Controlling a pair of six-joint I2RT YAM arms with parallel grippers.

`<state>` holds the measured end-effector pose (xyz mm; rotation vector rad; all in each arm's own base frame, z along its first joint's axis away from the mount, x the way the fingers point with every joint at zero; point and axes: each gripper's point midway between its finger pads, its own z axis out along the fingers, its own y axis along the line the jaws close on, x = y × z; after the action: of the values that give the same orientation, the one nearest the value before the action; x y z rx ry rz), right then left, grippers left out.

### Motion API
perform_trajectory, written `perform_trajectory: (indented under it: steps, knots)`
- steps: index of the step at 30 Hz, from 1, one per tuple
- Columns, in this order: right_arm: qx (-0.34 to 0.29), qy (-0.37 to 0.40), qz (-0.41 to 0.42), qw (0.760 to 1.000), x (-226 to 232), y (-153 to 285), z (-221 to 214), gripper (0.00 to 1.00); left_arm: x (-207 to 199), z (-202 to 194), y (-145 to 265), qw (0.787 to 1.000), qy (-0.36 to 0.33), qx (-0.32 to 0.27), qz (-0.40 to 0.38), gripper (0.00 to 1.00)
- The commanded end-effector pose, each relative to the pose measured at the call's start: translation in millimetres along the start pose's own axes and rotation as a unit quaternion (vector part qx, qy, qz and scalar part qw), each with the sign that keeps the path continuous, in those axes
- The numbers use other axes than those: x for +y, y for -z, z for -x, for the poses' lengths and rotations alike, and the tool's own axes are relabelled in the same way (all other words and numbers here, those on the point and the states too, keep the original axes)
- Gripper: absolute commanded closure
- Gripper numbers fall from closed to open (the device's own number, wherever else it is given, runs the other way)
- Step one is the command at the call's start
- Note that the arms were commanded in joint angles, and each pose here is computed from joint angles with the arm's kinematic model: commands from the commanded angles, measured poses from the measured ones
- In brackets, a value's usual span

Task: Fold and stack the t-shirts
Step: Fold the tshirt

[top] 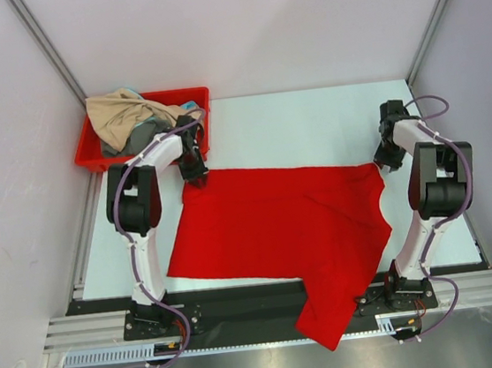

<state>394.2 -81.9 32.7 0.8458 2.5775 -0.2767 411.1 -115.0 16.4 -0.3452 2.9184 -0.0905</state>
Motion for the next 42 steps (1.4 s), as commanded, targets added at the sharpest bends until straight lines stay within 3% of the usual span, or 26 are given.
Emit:
perform_trajectory:
  steps: [1,4,6,10,12,15,22,42]
  knots:
    - [-0.026,-0.017,-0.051,0.998,-30,44,21,0.6,6,27,14,0.998,-0.011,-0.066,0.017,0.7]
    - [-0.03,-0.005,-0.037,0.999,-28,70,15,0.5,-2,29,35,0.996,-0.022,-0.083,0.006,0.64]
    - [-0.047,0.02,-0.002,0.999,-17,93,15,0.5,-6,29,49,0.995,-0.025,-0.095,-0.004,0.64]
    - [0.029,0.095,0.2,0.975,61,114,-44,0.59,-17,23,66,0.993,-0.036,-0.106,-0.032,0.64]
    - [0.032,0.125,0.232,0.964,85,121,-64,0.6,-23,19,73,0.992,-0.043,-0.106,-0.046,0.64]
    - [0.06,0.149,0.233,0.959,92,112,-91,0.65,-41,10,80,0.99,-0.065,-0.098,-0.08,0.65]
    - [0.097,0.197,0.189,0.957,76,88,-109,0.5,-78,-18,93,0.98,-0.121,-0.093,-0.127,0.66]
    - [0.132,0.211,0.187,0.95,70,68,-129,0.5,-79,-27,86,0.981,-0.126,-0.083,-0.124,0.65]
